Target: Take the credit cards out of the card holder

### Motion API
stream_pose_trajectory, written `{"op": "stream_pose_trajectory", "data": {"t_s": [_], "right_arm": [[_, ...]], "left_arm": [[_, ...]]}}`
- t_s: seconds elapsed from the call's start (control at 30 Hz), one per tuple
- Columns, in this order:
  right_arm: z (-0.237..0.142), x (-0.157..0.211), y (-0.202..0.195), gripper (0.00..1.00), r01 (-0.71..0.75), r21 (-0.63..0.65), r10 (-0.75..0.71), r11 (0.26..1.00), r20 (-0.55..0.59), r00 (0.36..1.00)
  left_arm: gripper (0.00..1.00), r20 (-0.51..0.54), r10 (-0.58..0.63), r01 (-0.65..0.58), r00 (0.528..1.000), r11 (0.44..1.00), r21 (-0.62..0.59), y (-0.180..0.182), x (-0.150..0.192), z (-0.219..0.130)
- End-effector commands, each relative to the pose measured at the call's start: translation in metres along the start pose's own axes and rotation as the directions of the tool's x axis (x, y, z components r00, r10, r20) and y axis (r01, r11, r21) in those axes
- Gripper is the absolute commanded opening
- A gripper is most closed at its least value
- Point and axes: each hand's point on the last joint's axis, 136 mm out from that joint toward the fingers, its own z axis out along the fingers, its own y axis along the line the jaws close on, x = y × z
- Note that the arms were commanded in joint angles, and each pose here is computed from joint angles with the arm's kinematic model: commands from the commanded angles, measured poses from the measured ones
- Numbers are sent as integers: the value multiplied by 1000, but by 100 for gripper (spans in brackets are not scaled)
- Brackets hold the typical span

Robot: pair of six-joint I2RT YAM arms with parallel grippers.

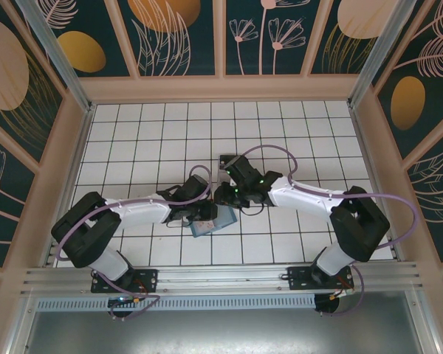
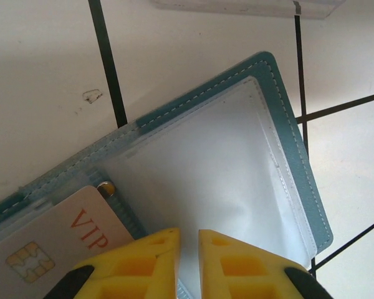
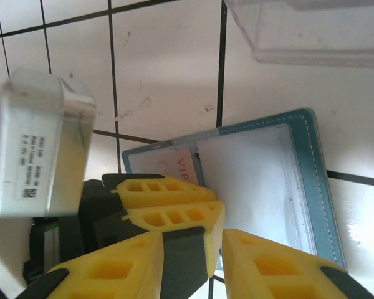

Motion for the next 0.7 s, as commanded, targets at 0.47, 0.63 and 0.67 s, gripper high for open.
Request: {"op": "stream_pose_trajectory", "data": {"t_s": [0.47, 0.63, 0.67], "right_arm": [[33, 20, -16, 16, -118, -15, 116, 993, -108, 987], [41, 21, -15, 15, -133, -22, 129, 991, -136, 982], [43, 21, -15, 15, -135, -21, 130, 991, -140, 982]], "left_arm": [[7, 58, -4, 2, 998, 1000, 26, 0, -4, -11], [7, 82, -1, 1, 997, 1000, 3, 3, -5, -21], [7, 86, -1, 1, 996, 1000, -3, 4, -6, -24]]}}
